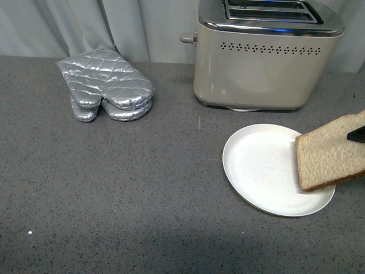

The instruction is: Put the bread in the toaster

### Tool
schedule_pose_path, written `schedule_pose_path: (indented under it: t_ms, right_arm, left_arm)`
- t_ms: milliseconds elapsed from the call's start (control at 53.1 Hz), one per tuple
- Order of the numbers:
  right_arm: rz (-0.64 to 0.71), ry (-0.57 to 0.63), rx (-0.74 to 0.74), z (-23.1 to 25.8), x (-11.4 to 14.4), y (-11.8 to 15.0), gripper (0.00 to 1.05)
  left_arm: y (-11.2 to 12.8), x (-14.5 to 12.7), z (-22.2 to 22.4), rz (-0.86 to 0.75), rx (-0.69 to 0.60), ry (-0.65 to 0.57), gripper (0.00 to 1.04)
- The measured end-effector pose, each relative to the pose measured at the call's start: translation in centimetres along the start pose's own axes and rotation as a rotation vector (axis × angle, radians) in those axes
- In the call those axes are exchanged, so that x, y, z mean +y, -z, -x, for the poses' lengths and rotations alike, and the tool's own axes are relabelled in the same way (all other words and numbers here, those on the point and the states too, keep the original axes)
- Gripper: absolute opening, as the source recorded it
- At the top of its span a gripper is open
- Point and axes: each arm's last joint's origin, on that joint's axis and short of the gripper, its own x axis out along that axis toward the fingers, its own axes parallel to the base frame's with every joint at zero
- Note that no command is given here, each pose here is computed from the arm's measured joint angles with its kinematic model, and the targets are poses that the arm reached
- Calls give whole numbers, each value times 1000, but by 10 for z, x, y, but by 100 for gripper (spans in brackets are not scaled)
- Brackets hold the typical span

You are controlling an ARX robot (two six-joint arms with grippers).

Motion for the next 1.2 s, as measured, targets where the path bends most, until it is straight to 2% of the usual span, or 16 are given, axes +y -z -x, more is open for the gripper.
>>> schedule_pose_path:
  t_ms: [169,452,640,809,1016,1205]
  right_arm:
    - [-66,-32,-44,26,24,-1,2]
    - [-312,-69,-354,79,107,-18,2]
    - [-504,4,-530,84,154,-31,2]
    - [-638,83,-592,67,192,-43,2]
    - [-726,120,-603,39,215,-55,2]
    - [-756,156,-621,18,224,-65,2]
  left_arm:
    - [0,0,0,0,0,0,98]
    - [0,0,0,0,0,0,98]
    - [0,0,0,0,0,0,98]
    - [0,0,0,0,0,0,98]
    - [0,0,0,0,0,0,98]
    - [0,0,0,0,0,0,98]
